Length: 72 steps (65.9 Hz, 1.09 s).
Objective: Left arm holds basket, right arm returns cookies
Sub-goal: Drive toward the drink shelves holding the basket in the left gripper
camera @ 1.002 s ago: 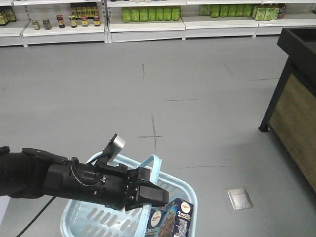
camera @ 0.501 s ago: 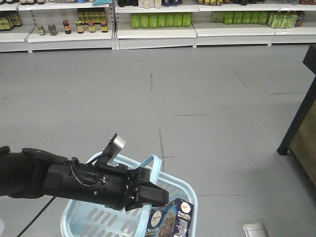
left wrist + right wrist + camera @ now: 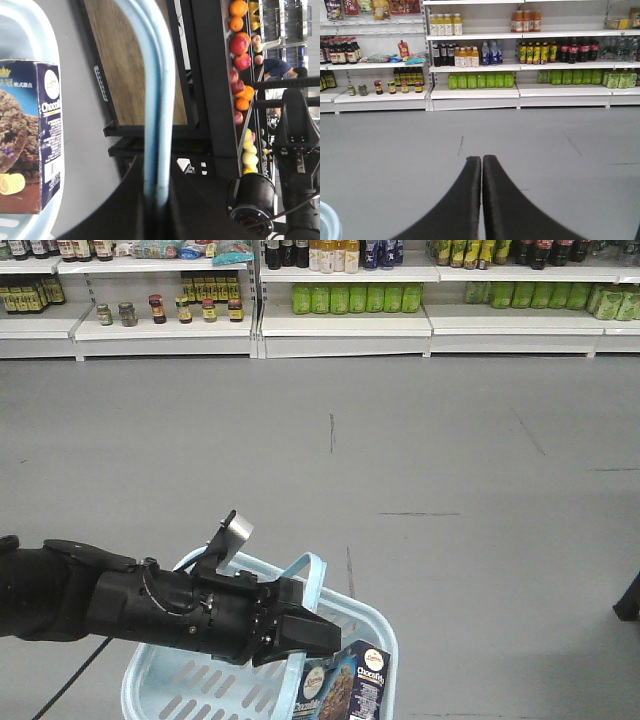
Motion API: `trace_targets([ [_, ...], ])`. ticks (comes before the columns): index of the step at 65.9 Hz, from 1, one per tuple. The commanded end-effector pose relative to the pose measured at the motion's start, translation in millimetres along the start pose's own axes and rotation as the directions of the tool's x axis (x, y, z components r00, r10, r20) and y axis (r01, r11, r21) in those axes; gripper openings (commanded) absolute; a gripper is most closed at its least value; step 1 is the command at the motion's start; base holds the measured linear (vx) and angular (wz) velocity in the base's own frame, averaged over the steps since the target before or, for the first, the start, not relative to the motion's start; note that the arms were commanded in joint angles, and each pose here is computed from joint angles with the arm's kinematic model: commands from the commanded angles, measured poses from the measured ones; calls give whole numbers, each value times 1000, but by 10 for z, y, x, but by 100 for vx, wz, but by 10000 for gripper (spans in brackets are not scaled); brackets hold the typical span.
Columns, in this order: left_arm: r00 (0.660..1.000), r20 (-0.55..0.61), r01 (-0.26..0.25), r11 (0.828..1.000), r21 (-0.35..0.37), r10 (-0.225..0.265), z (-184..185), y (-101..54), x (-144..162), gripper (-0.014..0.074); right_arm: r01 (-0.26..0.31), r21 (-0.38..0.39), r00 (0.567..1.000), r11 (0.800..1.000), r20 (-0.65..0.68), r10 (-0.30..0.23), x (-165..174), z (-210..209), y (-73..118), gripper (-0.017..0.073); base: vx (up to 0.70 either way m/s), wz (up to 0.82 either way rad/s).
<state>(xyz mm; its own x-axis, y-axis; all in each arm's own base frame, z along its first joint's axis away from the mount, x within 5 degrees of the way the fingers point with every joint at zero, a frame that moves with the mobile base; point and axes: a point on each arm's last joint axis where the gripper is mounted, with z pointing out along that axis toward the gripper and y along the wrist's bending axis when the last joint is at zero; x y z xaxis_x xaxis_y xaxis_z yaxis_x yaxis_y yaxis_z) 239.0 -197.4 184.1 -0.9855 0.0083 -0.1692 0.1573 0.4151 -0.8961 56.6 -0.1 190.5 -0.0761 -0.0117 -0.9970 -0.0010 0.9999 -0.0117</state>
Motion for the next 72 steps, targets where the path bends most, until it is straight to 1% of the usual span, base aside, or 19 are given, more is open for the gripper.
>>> trace_targets([
  [1,999,27,-37,992,124,34,-78,-272,-25,-6,5,-1,996,1000,89,-5,-80,-11,1,-8,40,4],
  [45,999,27,-36,991,125,33,-78,-273,-25,-6,5,-1,996,1000,89,-5,-80,-11,1,-8,39,-3],
  [72,999,27,-37,992,124,34,-78,-271,-25,-6,5,-1,996,1000,89,-5,-80,-11,1,-8,38,6],
])
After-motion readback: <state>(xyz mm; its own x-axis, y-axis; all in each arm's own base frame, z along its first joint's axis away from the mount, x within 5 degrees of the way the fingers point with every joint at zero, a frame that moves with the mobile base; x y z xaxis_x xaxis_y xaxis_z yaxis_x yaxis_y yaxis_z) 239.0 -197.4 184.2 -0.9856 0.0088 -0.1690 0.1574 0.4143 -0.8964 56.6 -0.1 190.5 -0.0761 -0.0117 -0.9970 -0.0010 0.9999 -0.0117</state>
